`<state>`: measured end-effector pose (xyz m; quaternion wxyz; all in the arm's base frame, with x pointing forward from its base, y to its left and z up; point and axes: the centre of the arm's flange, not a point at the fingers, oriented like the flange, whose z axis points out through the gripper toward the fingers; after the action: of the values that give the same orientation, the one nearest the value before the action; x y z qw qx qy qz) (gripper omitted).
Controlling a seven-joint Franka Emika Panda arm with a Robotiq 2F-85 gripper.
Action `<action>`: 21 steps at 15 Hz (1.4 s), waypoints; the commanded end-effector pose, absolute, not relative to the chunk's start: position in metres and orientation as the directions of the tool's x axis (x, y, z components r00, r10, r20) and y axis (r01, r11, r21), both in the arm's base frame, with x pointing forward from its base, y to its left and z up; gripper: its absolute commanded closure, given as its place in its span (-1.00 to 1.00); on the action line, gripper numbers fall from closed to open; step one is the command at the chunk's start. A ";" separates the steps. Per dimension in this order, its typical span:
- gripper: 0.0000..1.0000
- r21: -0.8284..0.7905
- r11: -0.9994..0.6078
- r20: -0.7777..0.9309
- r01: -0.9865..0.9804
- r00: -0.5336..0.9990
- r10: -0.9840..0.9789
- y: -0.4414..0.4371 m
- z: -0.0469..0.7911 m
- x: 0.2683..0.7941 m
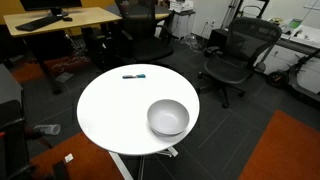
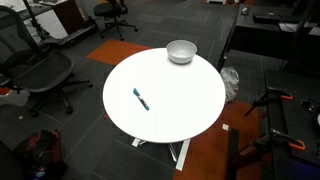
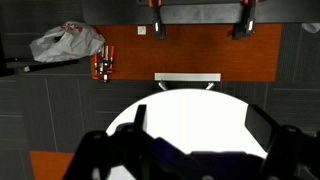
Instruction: Put the marker in the bowl
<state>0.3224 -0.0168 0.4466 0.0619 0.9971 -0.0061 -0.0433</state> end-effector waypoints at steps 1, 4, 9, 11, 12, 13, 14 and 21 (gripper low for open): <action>-1.00 0.124 -0.992 -0.086 -0.007 0.996 -0.017 -0.017 0.447 0.322; -1.00 0.124 -0.992 -0.086 -0.007 0.996 -0.017 -0.017 0.447 0.322; -1.00 0.121 -0.993 -0.066 -0.003 0.998 -0.011 -0.018 0.443 0.333; -1.00 0.110 -0.994 -0.036 -0.004 0.999 -0.008 -0.018 0.439 0.345; -1.00 0.108 -0.994 -0.015 -0.005 1.000 -0.006 -0.017 0.437 0.353; -1.00 0.102 -0.995 0.010 -0.005 1.000 -0.004 -0.015 0.435 0.360; -1.00 0.100 -0.995 0.033 -0.006 0.999 -0.002 -0.012 0.433 0.368; -1.00 0.064 -0.996 0.158 -0.058 0.986 -0.048 0.020 0.420 0.424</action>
<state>0.3915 0.0036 0.4235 0.0449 0.9970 -0.0032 0.0628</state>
